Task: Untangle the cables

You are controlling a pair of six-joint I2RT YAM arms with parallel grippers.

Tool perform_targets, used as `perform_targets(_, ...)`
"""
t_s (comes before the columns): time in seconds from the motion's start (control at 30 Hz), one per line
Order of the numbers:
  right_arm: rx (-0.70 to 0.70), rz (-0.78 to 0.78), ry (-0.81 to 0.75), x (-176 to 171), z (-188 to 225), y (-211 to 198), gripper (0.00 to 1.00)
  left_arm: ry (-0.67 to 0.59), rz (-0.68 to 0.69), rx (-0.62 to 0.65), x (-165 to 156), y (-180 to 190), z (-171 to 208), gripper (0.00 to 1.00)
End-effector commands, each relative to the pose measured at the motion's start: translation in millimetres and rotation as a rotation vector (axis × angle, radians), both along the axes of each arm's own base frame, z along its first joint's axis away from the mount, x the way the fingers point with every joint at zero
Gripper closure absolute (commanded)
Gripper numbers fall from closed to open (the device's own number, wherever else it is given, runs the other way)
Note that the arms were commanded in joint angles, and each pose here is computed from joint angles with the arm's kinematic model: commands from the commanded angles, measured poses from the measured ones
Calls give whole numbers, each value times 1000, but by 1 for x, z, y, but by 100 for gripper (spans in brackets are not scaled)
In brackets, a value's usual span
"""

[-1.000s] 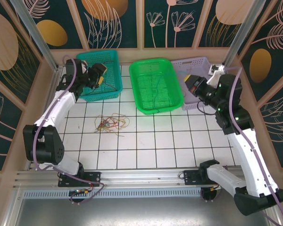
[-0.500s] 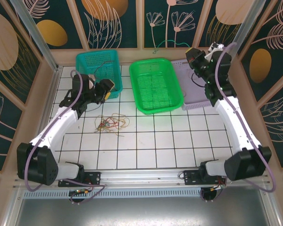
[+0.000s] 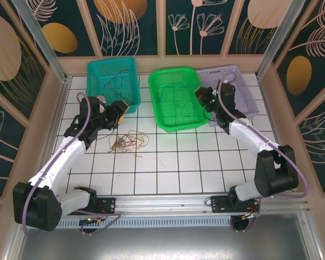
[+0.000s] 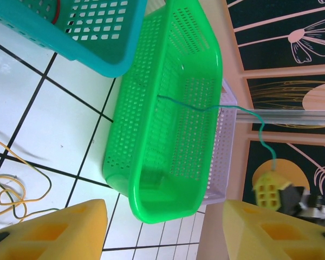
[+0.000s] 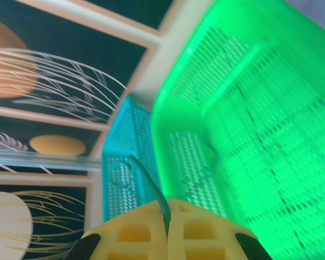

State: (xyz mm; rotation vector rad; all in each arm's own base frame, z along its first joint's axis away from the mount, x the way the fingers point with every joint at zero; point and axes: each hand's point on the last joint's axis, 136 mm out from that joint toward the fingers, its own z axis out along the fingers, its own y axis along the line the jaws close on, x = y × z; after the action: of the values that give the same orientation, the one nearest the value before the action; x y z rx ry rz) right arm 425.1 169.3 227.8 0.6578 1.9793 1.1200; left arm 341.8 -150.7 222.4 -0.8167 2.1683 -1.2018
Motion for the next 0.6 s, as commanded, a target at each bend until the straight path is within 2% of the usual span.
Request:
perform_targets(0.0,27,-10,-48,-4,8,0,100,17,9,-3,-5,0,-4,43)
perform_targets(0.23,-22,-38,97,-14,-23,-6,100,19,-1,-6,-4,-2,-5,43)
perform_targets(0.27,-31,-30,129,-15,-29,-5,97,19,-2,-7,-3,-2,-5,43)
perform_targets(0.33,-52,-18,199,-16,-42,-3,86,21,-6,-7,-3,-3,-6,43)
perform_targets(0.47,-109,4,297,-22,-53,-2,54,29,-1,2,-4,-1,-7,42)
perform_targets(0.57,-126,16,325,-30,-49,-4,39,43,4,19,-7,1,-10,42)
